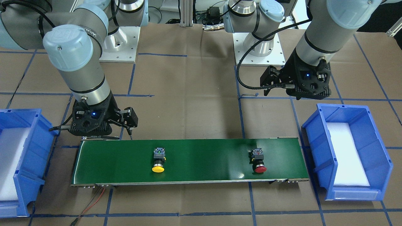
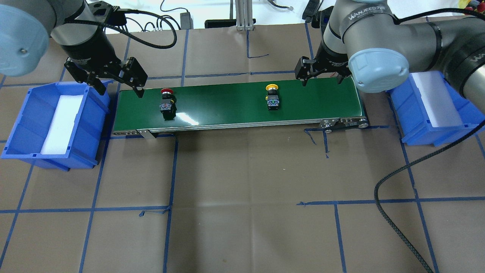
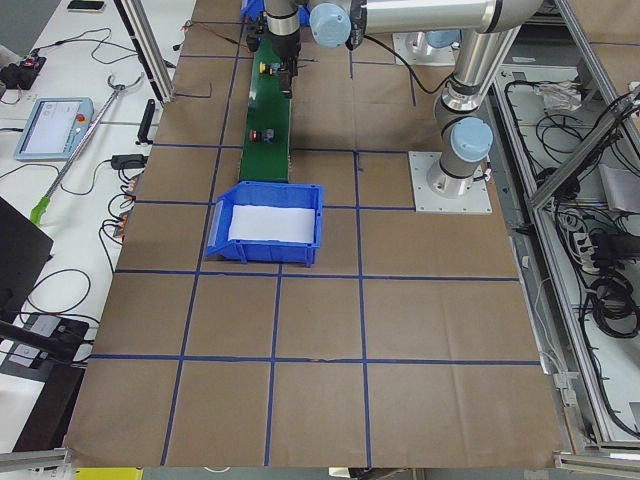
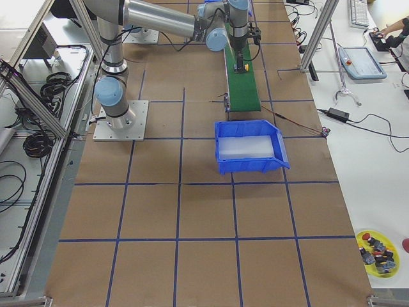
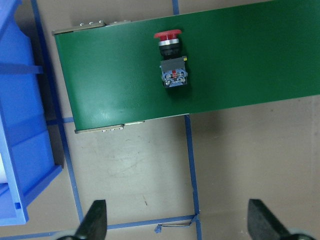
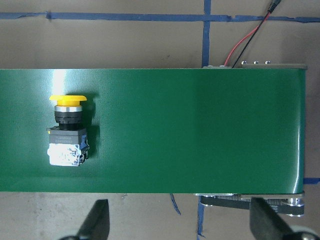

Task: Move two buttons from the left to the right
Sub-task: 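Lower the right gripper onto the yellow button on the belt and grasp it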

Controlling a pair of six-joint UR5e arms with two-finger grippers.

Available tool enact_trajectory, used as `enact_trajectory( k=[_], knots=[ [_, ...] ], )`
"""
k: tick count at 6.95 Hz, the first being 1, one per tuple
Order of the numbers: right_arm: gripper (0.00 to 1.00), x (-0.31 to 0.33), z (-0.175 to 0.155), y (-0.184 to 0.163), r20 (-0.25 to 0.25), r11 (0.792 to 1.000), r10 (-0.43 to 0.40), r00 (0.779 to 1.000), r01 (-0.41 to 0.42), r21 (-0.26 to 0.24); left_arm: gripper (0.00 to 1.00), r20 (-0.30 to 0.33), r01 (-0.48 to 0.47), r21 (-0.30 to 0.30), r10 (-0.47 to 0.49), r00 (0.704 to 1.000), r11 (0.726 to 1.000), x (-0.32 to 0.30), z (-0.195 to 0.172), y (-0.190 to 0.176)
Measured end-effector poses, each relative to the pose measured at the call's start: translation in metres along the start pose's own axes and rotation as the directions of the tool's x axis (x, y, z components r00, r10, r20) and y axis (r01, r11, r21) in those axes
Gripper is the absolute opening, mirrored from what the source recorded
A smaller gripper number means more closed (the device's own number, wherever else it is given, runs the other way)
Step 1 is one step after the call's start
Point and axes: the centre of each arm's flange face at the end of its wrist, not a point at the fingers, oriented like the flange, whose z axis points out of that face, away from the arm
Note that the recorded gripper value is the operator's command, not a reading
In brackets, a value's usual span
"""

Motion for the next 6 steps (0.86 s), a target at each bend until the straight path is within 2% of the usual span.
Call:
enact_trajectory(
  k=[3, 6],
  knots=[
    [1.00, 0.000, 0.021, -0.007, 0.001, 1.000, 0.002, 1.000, -0.002, -0.006, 1.00, 0.000, 0.001, 0.007, -0.001, 1.000, 1.000, 0.008, 0.002, 0.026],
    [1.00, -0.001, 0.062, -0.022, 0.001, 1.000, 0.018, 1.000, -0.018, -0.005, 1.00, -0.003, 0.021, 0.011, -0.020, 1.000, 1.000, 0.007, -0.002, 0.021]
  ],
)
